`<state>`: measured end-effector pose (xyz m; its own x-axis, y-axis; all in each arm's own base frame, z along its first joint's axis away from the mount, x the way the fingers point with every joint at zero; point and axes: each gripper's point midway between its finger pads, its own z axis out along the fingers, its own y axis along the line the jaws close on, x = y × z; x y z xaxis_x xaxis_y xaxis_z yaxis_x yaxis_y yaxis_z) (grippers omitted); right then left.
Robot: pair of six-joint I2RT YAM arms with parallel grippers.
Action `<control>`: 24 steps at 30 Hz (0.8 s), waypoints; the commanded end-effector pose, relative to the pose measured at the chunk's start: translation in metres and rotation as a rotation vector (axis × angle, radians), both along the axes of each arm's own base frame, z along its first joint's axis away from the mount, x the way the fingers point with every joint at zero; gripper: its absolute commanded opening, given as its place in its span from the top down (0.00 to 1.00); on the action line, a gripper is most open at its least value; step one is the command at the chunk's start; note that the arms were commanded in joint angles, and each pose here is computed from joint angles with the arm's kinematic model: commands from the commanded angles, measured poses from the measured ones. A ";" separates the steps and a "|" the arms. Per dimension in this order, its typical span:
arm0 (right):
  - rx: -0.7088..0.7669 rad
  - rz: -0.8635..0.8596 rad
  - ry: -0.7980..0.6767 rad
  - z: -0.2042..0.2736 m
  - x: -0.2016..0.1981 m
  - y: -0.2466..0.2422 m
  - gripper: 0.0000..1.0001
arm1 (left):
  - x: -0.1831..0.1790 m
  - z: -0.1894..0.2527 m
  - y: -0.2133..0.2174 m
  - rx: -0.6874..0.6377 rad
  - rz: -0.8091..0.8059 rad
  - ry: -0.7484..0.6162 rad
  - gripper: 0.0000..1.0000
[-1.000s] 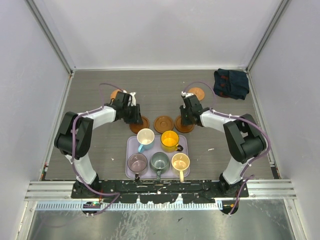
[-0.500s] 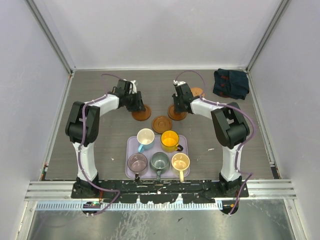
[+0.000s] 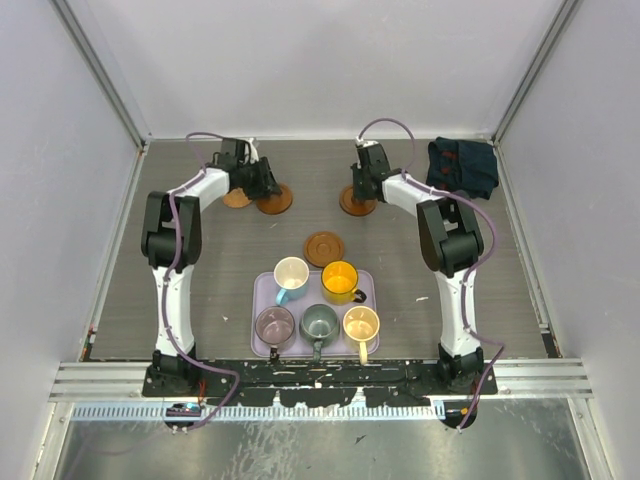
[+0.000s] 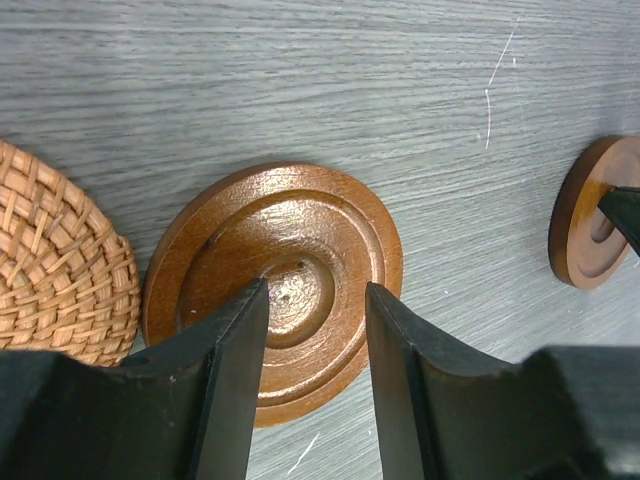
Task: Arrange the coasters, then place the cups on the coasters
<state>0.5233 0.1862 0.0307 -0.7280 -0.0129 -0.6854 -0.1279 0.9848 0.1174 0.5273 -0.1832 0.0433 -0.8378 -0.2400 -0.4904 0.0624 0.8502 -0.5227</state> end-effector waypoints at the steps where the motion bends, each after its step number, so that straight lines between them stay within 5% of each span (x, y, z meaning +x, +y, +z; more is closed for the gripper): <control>1: 0.003 0.009 0.028 -0.010 0.008 -0.003 0.78 | 0.001 -0.011 0.003 0.012 -0.004 0.035 0.54; 24: 0.108 0.078 -0.105 0.025 0.039 0.024 0.76 | 0.029 -0.013 0.004 -0.048 -0.009 -0.011 0.42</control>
